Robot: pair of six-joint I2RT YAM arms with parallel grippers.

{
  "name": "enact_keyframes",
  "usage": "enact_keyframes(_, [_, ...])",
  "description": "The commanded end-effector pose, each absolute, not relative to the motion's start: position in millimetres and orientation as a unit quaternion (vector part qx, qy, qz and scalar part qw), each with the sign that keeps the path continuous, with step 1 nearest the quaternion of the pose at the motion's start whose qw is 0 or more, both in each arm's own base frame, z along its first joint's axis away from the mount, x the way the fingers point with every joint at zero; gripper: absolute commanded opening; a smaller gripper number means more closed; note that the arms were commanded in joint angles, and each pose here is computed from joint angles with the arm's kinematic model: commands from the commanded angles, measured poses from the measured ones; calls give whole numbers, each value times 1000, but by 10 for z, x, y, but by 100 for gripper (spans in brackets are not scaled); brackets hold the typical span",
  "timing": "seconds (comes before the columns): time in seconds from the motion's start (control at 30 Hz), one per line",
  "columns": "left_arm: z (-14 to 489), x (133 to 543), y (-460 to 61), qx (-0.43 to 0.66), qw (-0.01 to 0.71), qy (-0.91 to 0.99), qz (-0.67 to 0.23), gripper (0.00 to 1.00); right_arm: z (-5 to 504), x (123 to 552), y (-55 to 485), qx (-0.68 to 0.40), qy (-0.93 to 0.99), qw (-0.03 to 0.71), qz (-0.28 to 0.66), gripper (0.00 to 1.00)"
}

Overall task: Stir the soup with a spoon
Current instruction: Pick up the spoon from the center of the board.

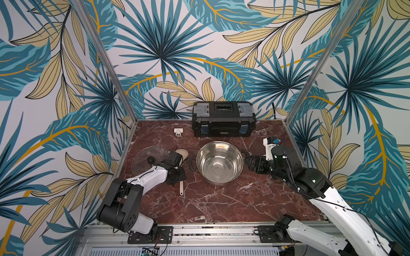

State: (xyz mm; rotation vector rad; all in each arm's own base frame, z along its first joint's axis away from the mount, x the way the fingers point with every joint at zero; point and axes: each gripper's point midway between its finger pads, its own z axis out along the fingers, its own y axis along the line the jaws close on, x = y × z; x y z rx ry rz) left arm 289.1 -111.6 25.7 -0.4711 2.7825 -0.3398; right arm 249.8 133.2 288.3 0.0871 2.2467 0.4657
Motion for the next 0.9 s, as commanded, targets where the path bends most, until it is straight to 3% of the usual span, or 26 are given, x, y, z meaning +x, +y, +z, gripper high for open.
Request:
enact_keyframes(0.0, [290,3076,-1155,-160,173,964,-119,49,2813,2493,1320,38,896,405,179,89])
enact_keyframes(0.13, [237,3147,-1186,-160,173,964,-121,45,2801,2503,1327,39,897,403,178,89])
enact_keyframes(0.37, [88,3117,-1176,-158,158,968,-117,23,2839,2496,1312,41,897,404,176,89])
enact_keyframes(0.5, [81,3077,-1113,-163,160,967,-115,16,2840,2489,1306,42,897,403,176,89])
enact_keyframes(0.67, [157,3079,-1098,-159,165,965,-128,1,2823,2492,1327,43,898,400,180,89])
enact_keyframes(0.87, [574,3119,-1042,-160,198,956,-147,0,2874,2506,1377,36,895,402,191,89])
